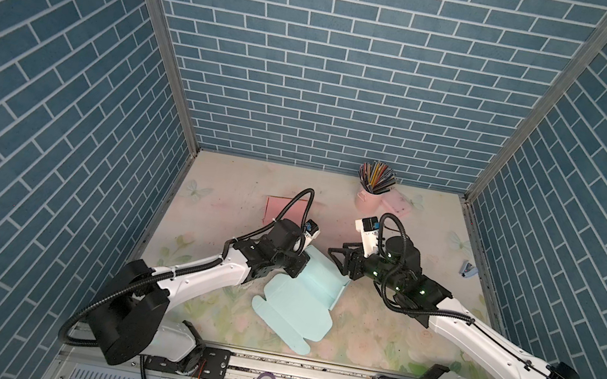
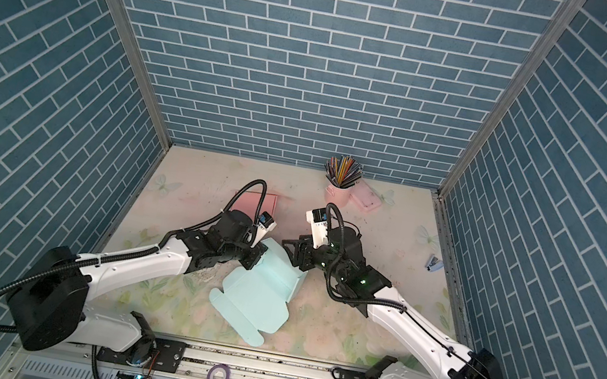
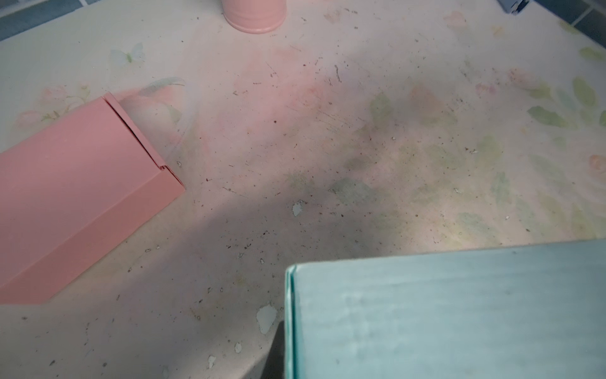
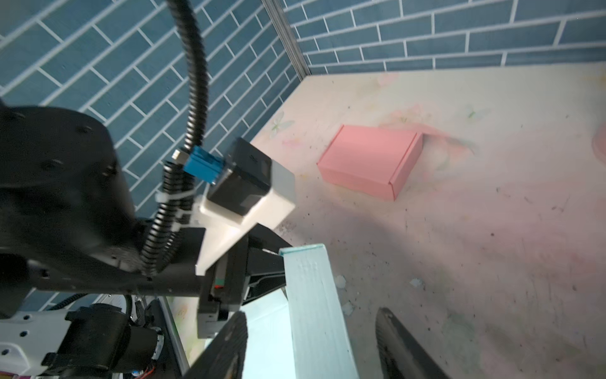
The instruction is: Fold the paper box
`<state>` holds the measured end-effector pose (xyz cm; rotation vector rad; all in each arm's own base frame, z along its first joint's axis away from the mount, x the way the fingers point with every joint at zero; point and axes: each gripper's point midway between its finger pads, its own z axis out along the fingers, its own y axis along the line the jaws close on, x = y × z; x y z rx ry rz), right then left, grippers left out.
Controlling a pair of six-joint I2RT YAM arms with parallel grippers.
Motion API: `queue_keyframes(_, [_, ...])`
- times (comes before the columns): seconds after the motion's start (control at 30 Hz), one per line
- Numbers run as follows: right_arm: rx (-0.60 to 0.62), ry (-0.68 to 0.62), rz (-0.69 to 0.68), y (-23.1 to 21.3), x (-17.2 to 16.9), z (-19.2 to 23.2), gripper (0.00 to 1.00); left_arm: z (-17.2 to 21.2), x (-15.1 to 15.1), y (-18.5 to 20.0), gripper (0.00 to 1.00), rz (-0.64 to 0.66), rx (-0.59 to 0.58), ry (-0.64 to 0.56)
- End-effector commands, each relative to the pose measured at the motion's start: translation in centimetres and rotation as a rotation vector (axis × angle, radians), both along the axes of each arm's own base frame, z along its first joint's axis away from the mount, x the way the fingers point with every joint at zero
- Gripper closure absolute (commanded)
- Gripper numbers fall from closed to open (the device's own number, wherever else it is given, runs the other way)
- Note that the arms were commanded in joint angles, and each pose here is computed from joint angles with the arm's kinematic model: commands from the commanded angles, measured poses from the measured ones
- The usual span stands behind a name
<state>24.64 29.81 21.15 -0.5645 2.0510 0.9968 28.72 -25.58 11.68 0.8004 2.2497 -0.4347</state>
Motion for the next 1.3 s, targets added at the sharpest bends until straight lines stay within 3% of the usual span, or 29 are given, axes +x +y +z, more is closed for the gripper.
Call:
queue_keyframes(0.0, [0.031, 0.059, 0.004, -0.5, -0.1, -1.0, 0.37, 0.3, 0.2, -1.0, 0.93, -0.054, 0.0, -0.046])
queue_keyframes(0.13, [0.051, 0.106, 0.049, -0.4, -0.5, -2.2, 0.37, -0.2, 0.3, -2.4, 0.93, -0.113, -0.034, -0.075])
queue_keyframes(0.33, [0.076, 0.166, 0.115, 0.8, -1.0, -3.4, 0.37, -2.1, 1.2, -3.4, 0.93, -0.134, 0.008, -0.078])
queue_keyframes(0.67, [-0.052, 0.188, 0.068, -0.1, -0.4, -6.3, 0.38, -4.5, 1.4, -3.7, 0.9, -0.146, 0.032, -0.089])
queue_keyframes(0.87, [-0.148, 0.19, 0.063, -0.7, -0.4, -7.5, 0.39, -5.5, 1.4, -3.6, 0.84, -0.139, 0.034, -0.08])
queue_keyframes(1.13, [-0.169, 0.144, 0.103, -0.3, -1.3, -6.3, 0.39, -5.2, 1.2, -3.5, 0.74, -0.131, 0.025, -0.076])
queue_keyframes(1.27, [-0.247, 0.109, 0.126, 0.4, -2.1, -6.2, 0.37, -5.1, 0.7, -3.0, 0.69, -0.118, 0.014, -0.07])
